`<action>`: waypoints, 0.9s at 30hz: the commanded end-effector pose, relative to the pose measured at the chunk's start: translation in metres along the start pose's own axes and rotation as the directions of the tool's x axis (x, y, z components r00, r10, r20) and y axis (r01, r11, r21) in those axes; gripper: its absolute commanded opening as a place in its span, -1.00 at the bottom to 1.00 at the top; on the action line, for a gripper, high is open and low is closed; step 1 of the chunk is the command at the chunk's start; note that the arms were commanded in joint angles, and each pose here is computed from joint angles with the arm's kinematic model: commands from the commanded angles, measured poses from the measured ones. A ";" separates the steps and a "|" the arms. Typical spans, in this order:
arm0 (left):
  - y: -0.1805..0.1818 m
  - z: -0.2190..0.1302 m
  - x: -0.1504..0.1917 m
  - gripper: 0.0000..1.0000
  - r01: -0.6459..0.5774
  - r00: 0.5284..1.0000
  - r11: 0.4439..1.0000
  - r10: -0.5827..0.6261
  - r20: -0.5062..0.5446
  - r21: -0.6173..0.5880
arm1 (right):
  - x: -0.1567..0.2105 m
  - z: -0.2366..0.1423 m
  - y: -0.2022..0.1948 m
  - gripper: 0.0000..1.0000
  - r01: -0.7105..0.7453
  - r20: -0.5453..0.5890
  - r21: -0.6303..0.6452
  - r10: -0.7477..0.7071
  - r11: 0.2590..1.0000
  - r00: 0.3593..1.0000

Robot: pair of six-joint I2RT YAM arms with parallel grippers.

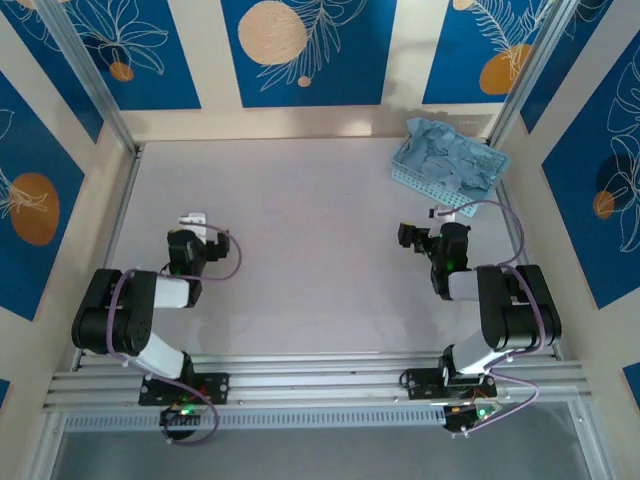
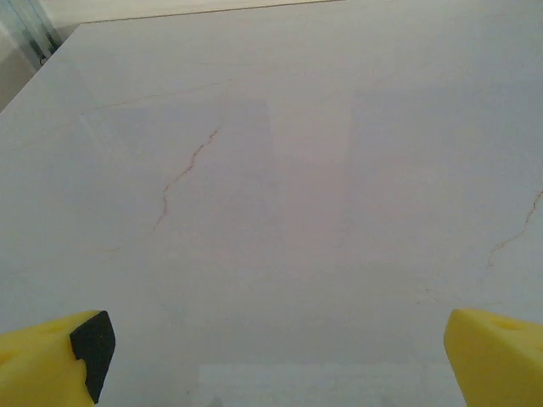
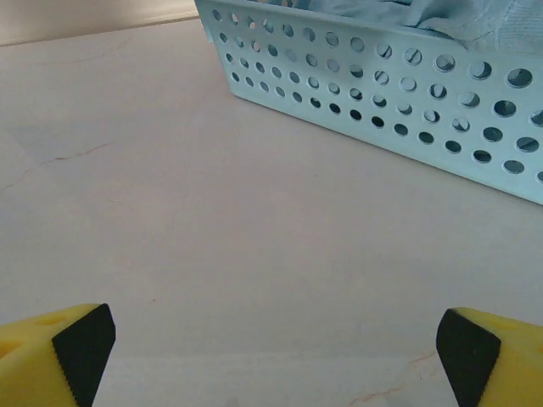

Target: Fold and stack the t-shirts

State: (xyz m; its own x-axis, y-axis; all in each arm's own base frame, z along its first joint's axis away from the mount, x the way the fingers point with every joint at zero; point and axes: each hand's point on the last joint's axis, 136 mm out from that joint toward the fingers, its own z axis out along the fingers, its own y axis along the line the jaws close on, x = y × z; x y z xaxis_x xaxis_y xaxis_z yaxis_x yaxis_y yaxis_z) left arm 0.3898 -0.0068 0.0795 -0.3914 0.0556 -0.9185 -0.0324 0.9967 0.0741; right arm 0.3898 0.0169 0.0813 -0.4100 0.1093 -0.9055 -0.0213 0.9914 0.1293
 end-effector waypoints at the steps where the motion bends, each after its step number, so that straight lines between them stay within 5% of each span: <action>1: -0.001 -0.002 -0.011 1.00 -0.010 0.999 1.000 0.010 0.037 -0.001 | -0.014 0.001 0.002 0.99 0.023 0.046 -0.007 -0.022 1.000 0.999; 20: -0.001 -0.001 -0.011 1.00 -0.008 0.999 1.000 0.008 0.036 -0.001 | -0.016 0.000 0.003 0.99 0.032 0.056 -0.005 -0.031 0.999 0.998; 24: -0.002 -0.015 -0.039 1.00 -0.057 0.998 0.998 0.058 0.008 -0.036 | -0.054 -0.014 0.020 0.99 0.138 0.038 0.083 -0.142 0.987 0.989; 27: -0.001 -0.051 -0.110 1.00 -0.059 0.974 0.991 0.084 0.209 -0.123 | -0.130 -0.045 0.028 0.99 -0.064 0.182 0.121 0.041 0.991 0.982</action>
State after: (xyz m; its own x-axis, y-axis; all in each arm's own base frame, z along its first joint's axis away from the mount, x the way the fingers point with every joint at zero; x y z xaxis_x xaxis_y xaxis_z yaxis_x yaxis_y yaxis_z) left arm 0.3840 -0.0180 0.1282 -0.3459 0.1095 -0.9319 -0.0385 0.9907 0.1307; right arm 0.3955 0.0444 0.1396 -0.3712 0.0437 -0.9275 -0.0295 0.9978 0.0588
